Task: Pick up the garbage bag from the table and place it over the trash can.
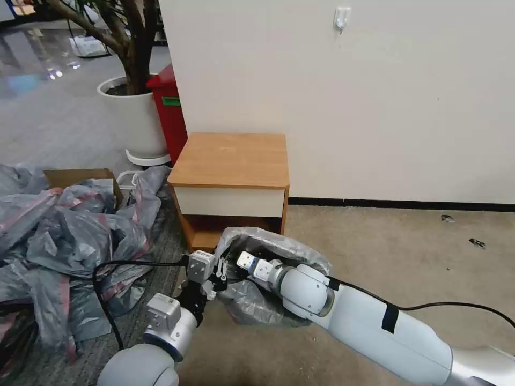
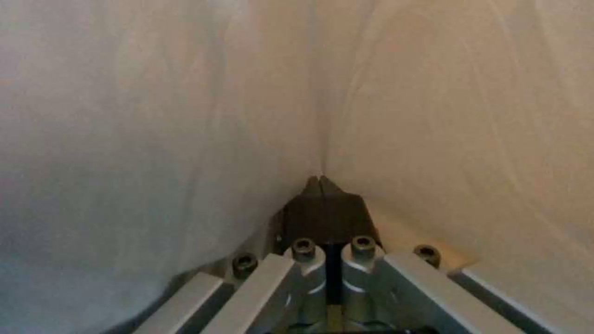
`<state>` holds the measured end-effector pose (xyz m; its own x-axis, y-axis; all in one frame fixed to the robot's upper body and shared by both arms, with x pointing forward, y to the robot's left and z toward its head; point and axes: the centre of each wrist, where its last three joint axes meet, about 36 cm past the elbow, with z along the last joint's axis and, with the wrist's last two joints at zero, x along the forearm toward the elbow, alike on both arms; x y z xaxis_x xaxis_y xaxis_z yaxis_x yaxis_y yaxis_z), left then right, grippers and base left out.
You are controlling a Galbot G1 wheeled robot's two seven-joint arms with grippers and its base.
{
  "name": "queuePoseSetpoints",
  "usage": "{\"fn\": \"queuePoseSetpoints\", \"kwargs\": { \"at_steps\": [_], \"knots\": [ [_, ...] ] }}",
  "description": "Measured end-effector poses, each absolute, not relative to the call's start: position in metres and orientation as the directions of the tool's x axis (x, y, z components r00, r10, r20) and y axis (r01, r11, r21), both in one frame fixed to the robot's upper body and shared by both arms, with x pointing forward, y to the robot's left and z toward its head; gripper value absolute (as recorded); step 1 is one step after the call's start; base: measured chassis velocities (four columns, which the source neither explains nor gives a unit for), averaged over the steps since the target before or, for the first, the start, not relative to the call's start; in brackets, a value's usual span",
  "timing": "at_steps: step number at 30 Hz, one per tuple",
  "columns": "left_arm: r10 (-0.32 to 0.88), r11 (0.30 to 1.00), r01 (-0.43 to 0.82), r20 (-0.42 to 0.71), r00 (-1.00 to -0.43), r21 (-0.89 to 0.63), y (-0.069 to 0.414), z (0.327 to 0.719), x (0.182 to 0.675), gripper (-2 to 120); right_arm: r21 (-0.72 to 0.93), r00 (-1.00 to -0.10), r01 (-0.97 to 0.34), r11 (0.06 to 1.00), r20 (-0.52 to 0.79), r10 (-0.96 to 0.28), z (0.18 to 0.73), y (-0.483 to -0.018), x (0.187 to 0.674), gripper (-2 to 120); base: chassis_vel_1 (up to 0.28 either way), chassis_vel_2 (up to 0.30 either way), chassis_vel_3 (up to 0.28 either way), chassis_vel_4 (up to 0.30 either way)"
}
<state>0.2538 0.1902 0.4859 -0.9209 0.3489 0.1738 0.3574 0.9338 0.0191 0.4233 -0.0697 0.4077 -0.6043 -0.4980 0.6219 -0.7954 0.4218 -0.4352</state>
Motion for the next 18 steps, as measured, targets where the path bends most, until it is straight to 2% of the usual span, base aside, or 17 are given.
{"fn": "queuePoseSetpoints", "kwargs": {
  "at_steps": [9,18],
  "knots": [
    [0.354,0.932,0.361,0.173,-0.919,0.009,0.188,0.486,0.253,5,-0.435,-0.607,-0.792,0.428,0.631,-0.483,0.400,-0.069,0.423,0,0.000,0.000,0.000,0.000],
    [0.314,0.948,0.319,0.196,-0.929,-0.004,0.195,0.474,0.262,5,-0.371,-0.570,-0.819,0.438,0.619,-0.541,0.419,-0.077,0.406,0,0.000,0.000,0.000,0.000]
  ]
}}
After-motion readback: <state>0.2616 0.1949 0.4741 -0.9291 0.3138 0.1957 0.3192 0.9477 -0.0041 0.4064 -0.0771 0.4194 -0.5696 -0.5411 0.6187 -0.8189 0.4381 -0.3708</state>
